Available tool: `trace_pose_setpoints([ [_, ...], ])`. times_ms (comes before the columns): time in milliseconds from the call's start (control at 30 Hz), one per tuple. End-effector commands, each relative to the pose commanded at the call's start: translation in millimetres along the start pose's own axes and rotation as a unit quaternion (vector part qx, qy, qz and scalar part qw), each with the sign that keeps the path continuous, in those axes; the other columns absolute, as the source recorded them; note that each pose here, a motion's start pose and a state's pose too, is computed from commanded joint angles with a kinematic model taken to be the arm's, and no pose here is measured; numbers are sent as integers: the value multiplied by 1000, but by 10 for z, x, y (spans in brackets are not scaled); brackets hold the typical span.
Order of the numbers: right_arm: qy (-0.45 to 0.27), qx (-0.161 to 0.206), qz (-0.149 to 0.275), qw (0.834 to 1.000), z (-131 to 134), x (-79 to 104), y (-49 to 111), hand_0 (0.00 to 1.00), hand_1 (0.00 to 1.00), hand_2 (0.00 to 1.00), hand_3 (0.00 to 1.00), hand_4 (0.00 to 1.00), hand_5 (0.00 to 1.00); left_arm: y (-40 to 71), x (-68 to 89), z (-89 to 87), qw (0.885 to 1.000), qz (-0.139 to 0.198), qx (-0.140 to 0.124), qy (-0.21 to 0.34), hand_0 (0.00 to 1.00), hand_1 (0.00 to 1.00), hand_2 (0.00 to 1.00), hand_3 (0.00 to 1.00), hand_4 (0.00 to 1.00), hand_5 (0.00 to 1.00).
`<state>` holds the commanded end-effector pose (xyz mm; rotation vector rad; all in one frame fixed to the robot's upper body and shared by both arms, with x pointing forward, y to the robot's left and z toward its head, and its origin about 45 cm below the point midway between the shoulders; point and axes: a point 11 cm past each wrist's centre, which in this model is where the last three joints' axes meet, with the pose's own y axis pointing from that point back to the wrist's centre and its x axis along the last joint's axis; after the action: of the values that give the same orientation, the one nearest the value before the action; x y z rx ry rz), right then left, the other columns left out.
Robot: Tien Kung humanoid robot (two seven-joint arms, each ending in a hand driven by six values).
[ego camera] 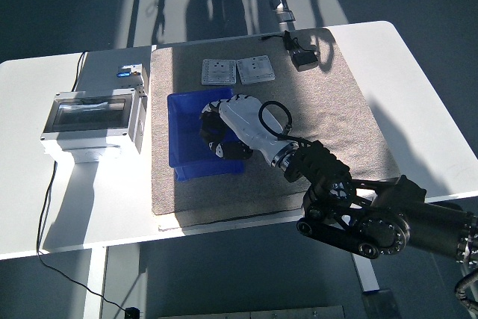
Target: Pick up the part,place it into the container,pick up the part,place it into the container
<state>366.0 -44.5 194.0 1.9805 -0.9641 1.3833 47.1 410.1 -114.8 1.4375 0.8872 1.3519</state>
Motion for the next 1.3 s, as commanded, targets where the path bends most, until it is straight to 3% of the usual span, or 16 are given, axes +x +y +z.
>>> trace_pose_setpoints([
  [167, 14, -4, 2, 1000, 5, 33, 10, 998, 967, 914, 884, 734, 382, 0, -6, 8, 1000, -1, -1, -3, 689, 681, 630, 334, 813, 998],
  [200, 17, -5, 3, 1000, 6, 45, 14, 998, 998, 998, 991, 826, 450, 0, -11, 6, 1000, -1, -1, -3, 688, 681, 632, 338, 815, 998],
  [367, 14, -9, -8, 1000, 35, 35, 40, 998, 998, 998, 985, 860, 473, 1, -16, 27, 1000, -3, 0, -10, 689, 680, 633, 341, 820, 998],
  [567, -96, -34, 55, 993, 277, 243, 216, 998, 998, 998, 985, 860, 473, 1, -23, 33, 1000, -5, 2, -17, 689, 680, 633, 341, 820, 998],
  [600, -126, -44, 64, 989, 361, 289, 281, 998, 998, 993, 967, 937, 495, 1, -31, 27, 1000, -6, 2, -16, 688, 680, 632, 341, 823, 998],
  [733, -202, -82, 54, 974, 645, 324, 532, 998, 998, 993, 967, 937, 495, 0, -70, -21, 1000, -9, 5, -9, 688, 680, 632, 341, 823, 998],
  [767, -224, -93, 48, 969, 731, 325, 626, 991, 851, 823, 868, 998, 634, 0, -85, -39, 1000, -10, 6, -6, 687, 679, 632, 341, 830, 998],
  [967, -365, -125, 49, 921, 1135, 238, 1110, 991, 851, 823, 868, 998, 634, 0, -169, -111, 1000, -14, 13, 8, 687, 679, 632, 341, 830, 998],
  [1000, -385, -128, 57, 912, 1181, 227, 1164, 877, 754, 763, 772, 998, 749, 1, -179, -120, 1000, -15, 15, 8, 687, 680, 631, 340, 835, 998],
  [1133, -467, -143, 118, 865, 1407, 209, 1416, 877, 754, 763, 772, 998, 749, 2, -211, -143, 1000, -21, 23, 5, 687, 680, 631, 340, 835, 998],
  [1167, -486, -146, 139, 850, 1469, 209, 1491, 744, 476, 600, 670, 998, 788, 3, -215, -144, 999, -23, 26, 1, 687, 680, 633, 357, 837, 998],
  [1300, -541, -139, 206, 804, 1610, 308, 1617, 744, 476, 600, 670, 998, 788, 5, -218, -151, 999, -32, 37, -10, 687, 680, 633, 357, 837, 998],
])
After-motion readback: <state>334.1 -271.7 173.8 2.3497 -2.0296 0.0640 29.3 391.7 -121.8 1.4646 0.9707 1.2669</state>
